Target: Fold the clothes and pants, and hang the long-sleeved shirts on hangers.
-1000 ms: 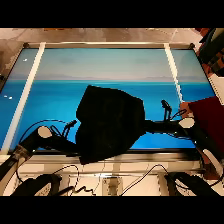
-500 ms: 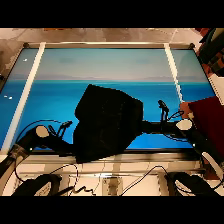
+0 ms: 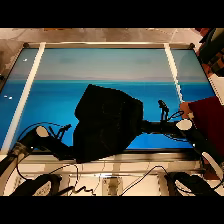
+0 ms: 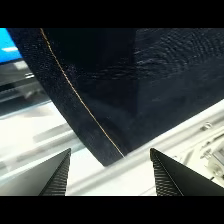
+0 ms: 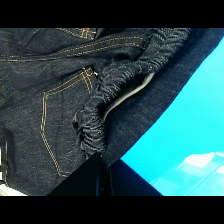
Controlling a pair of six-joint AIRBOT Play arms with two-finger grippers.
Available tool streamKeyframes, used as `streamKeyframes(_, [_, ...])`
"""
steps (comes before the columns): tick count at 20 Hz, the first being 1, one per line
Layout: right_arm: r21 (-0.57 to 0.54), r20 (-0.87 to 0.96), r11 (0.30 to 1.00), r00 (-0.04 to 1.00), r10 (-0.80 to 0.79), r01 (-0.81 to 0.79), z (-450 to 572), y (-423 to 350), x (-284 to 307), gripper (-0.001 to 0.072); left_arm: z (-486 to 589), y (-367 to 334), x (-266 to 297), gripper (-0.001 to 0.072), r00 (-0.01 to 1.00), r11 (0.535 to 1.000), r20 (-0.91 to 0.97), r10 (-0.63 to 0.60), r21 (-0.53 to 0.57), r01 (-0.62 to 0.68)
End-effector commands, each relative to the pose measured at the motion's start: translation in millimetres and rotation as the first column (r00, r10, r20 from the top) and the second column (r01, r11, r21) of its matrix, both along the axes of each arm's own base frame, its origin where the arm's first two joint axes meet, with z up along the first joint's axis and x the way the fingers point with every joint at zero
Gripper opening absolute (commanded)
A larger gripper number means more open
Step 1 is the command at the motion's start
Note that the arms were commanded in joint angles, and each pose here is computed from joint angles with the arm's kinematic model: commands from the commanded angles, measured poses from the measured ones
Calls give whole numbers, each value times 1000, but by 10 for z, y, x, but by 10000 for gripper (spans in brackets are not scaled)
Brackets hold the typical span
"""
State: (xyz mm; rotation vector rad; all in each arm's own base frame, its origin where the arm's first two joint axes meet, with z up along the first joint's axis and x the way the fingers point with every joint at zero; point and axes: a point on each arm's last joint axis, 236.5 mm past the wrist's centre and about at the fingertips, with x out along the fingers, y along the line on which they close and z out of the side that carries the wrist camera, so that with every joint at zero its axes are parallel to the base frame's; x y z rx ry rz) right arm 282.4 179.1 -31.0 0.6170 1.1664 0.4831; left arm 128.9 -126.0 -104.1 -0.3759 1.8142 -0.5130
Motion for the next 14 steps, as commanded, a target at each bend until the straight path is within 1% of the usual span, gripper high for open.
streamKeyframes(1, [1,0,1000,1000,0,0,3,3,-3,27,-67,-236,73,535,999,995,18,35,-99,-33])
streamKeyframes(2, [1,0,1000,1000,0,0,4,4,-2,27,-15,-368,155,533,998,985,36,60,-166,-53])
streamKeyframes(3, [2,0,1000,1000,0,0,5,5,-2,28,54,-499,252,483,994,969,55,91,-235,-76])
streamKeyframes(5, [2,12,1000,1000,0,0,40,6,20,27,145,-623,367,210,990,948,88,108,-309,-76])
streamKeyframes(6, [-1,27,1000,1000,6,-6,80,7,52,27,170,-629,403,144,989,947,106,99,-316,-61])
streamKeyframes(7, [-3,51,1000,999,14,-14,160,15,108,27,220,-638,433,41,989,944,126,79,-328,-34])
streamKeyframes(8, [-2,80,1000,996,26,-26,275,33,172,27,307,-644,476,11,987,938,149,52,-346,3])
streamKeyframes(10, [-21,148,997,986,76,-74,547,62,291,27,584,-634,710,11,974,925,221,41,-378,47])
streamKeyframes(12, [-91,226,982,957,181,-164,857,64,359,27,1034,-525,1131,10,928,920,364,74,-385,77])
streamKeyframes(14, [-159,282,961,923,263,-225,1209,44,397,27,1621,-313,1547,11,844,928,517,143,-367,68])
